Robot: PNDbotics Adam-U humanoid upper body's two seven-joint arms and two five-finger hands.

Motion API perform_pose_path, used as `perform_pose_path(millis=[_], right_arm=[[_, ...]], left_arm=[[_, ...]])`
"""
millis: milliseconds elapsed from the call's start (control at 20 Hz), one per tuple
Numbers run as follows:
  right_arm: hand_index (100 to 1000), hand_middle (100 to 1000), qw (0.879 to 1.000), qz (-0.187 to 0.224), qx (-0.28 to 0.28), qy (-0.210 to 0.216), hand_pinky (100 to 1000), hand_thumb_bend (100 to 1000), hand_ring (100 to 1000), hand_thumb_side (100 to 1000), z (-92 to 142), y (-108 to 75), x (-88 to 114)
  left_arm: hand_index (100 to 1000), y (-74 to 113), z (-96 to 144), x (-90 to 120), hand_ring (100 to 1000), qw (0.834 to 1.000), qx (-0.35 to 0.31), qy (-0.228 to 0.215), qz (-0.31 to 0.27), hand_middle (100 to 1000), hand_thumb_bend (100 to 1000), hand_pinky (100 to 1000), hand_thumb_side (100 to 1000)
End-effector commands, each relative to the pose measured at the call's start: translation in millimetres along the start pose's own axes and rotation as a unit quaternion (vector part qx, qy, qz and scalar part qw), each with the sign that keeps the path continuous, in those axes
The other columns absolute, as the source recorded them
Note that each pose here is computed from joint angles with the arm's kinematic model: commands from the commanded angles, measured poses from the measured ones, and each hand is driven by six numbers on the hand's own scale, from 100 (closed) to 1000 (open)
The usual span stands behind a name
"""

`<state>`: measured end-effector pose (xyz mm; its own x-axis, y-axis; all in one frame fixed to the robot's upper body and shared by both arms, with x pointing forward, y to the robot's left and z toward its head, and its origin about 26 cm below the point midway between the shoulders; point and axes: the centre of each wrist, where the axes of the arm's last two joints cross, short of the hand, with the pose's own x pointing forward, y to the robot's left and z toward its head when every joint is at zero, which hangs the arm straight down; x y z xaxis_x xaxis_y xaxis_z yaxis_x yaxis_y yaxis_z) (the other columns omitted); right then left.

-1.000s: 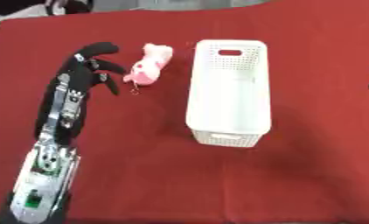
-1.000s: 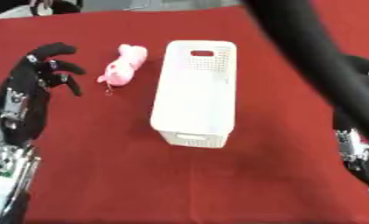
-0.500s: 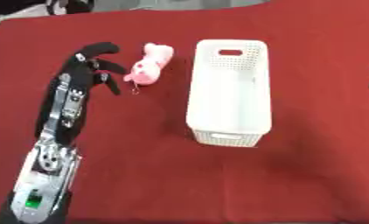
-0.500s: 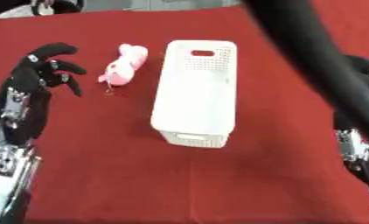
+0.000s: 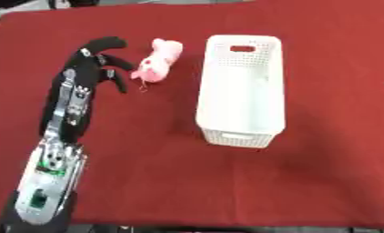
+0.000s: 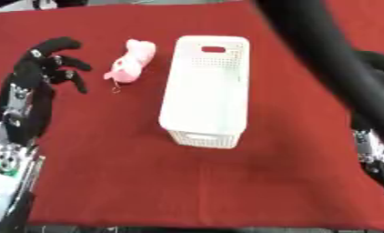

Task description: Pick up objects on the table and place them in the box.

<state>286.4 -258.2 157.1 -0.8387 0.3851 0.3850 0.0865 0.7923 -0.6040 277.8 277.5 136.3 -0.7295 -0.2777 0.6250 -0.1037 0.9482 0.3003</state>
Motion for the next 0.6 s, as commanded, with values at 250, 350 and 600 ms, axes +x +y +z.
perform_pose_path(millis=[250,350,600], right_arm=[[807,847,1.0,0.005,0.0,-0.007,655,172,791,739,-2.1,-2.7,2.9],[808,847,1.0,0.004,0.0,-0.006,655,172,792,738,-2.1,-2.5,2.9],[809,849,1.0,0.002,0.0,-0.004,657,173,794,734,-2.0,-0.9,3.2]], left_arm=[[835,4.3,-6.6,6.2,612,1.0,-0.011,-0.018,-0.01,732,185,330,974],[835,4.2,-6.9,6.3,612,1.0,-0.012,-0.018,-0.01,733,179,329,976],[813,8.0,-7.2,3.9,608,1.0,-0.005,0.005,-0.026,719,168,309,933]])
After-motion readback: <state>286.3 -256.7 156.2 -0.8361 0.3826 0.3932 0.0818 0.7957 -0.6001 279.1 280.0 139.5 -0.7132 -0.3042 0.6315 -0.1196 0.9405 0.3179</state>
